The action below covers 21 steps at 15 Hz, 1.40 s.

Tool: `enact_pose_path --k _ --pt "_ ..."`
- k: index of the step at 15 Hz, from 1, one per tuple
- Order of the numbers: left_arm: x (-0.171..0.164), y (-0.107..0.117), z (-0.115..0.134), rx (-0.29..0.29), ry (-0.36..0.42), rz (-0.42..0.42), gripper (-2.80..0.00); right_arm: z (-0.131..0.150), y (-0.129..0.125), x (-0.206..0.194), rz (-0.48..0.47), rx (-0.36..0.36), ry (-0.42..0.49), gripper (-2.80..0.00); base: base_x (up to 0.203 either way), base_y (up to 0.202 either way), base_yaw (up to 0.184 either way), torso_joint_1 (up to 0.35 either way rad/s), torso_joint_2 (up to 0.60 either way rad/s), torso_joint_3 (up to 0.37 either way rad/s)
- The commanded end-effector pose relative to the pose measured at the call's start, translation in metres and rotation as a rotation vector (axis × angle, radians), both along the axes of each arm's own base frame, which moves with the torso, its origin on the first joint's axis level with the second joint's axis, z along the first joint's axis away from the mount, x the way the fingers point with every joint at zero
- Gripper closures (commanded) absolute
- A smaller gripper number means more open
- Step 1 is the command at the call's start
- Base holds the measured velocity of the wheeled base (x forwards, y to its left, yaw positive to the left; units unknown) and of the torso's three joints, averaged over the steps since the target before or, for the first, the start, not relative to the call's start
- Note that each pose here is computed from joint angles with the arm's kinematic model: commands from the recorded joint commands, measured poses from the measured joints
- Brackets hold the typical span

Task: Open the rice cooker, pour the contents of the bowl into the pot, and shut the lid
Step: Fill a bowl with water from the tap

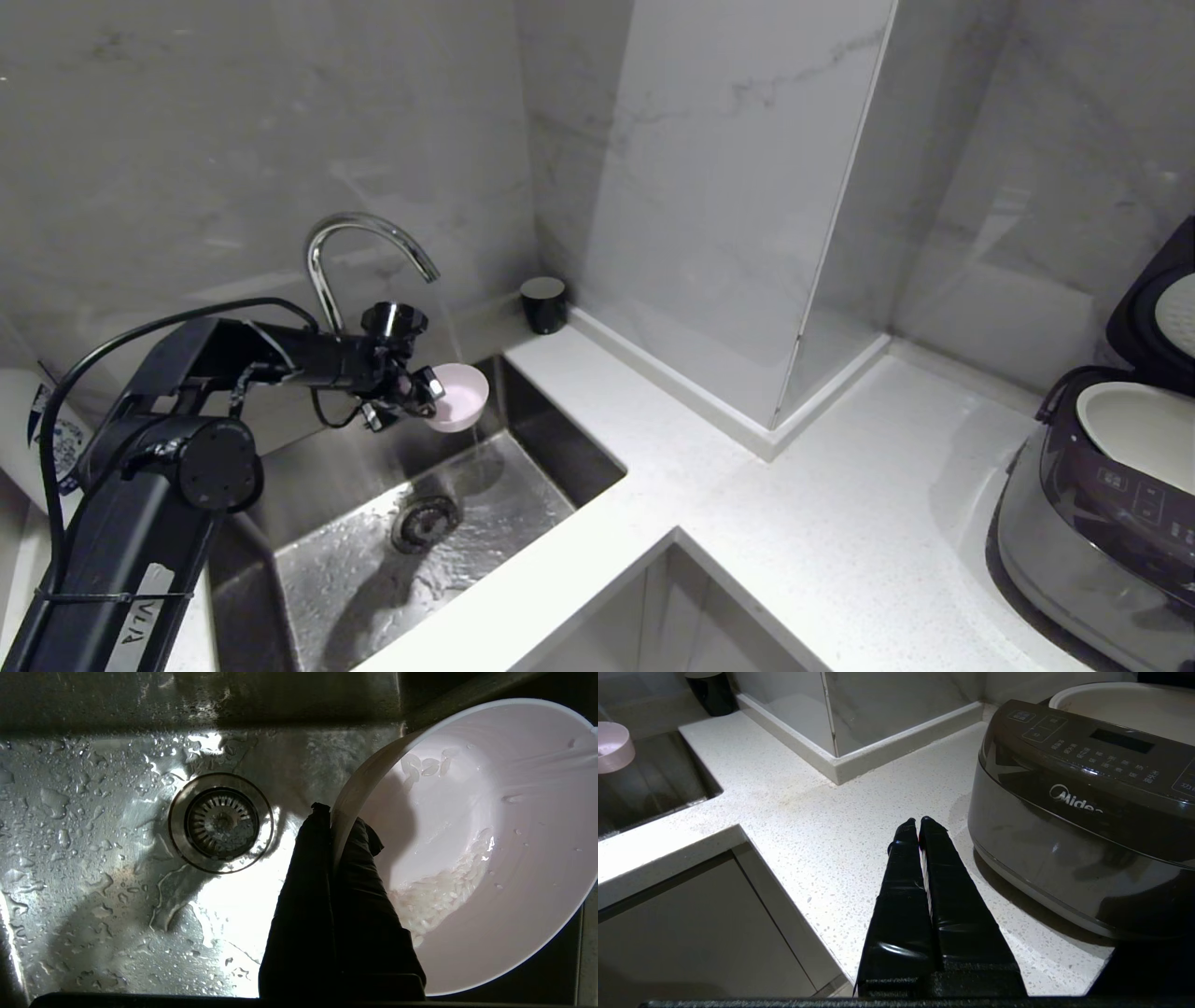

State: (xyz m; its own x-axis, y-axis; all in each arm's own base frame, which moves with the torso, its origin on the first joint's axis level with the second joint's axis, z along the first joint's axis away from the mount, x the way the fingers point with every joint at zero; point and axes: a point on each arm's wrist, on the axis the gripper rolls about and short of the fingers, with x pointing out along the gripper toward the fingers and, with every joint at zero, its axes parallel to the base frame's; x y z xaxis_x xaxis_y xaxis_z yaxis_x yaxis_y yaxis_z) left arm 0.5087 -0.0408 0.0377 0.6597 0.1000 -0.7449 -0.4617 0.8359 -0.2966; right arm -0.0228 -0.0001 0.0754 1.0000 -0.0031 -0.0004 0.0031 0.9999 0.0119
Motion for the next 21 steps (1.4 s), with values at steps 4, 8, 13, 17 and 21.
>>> enact_pose_path --k 4,8,13,17,21 --pt "0.0014 -0.0055 -0.0015 0.007 -0.018 0.001 0.0 0.0 0.0 0.0 0.0 0.0 0.0 0.0 0.0 0.0 0.0 0.0 0.0 0.0" --pt "0.0022 -0.0028 -0.0011 0.006 -0.025 0.009 0.0 0.0 0.0 0.0 0.0 0.0 0.0 0.0 0.0 0.0 0.0 0.0 0.0 0.0" --pt "0.0028 0.0028 -0.0047 0.023 -0.019 0.037 0.0 0.0 0.0 0.0 0.0 0.0 0.0 0.0 0.0 0.0 0.0 0.0 0.0 0.0" --pt "0.0027 0.0012 -0.0028 0.023 -0.024 0.034 0.0 0.0 0.0 0.0 0.0 0.0 0.0 0.0 0.0 0.0 0.0 0.0 0.0 0.0" --pt "0.0038 0.0012 -0.0023 0.023 -0.037 0.035 0.0 0.0 0.0 0.0 0.0 0.0 0.0 0.0 0.0 0.0 0.0 0.0 0.0 0.0"
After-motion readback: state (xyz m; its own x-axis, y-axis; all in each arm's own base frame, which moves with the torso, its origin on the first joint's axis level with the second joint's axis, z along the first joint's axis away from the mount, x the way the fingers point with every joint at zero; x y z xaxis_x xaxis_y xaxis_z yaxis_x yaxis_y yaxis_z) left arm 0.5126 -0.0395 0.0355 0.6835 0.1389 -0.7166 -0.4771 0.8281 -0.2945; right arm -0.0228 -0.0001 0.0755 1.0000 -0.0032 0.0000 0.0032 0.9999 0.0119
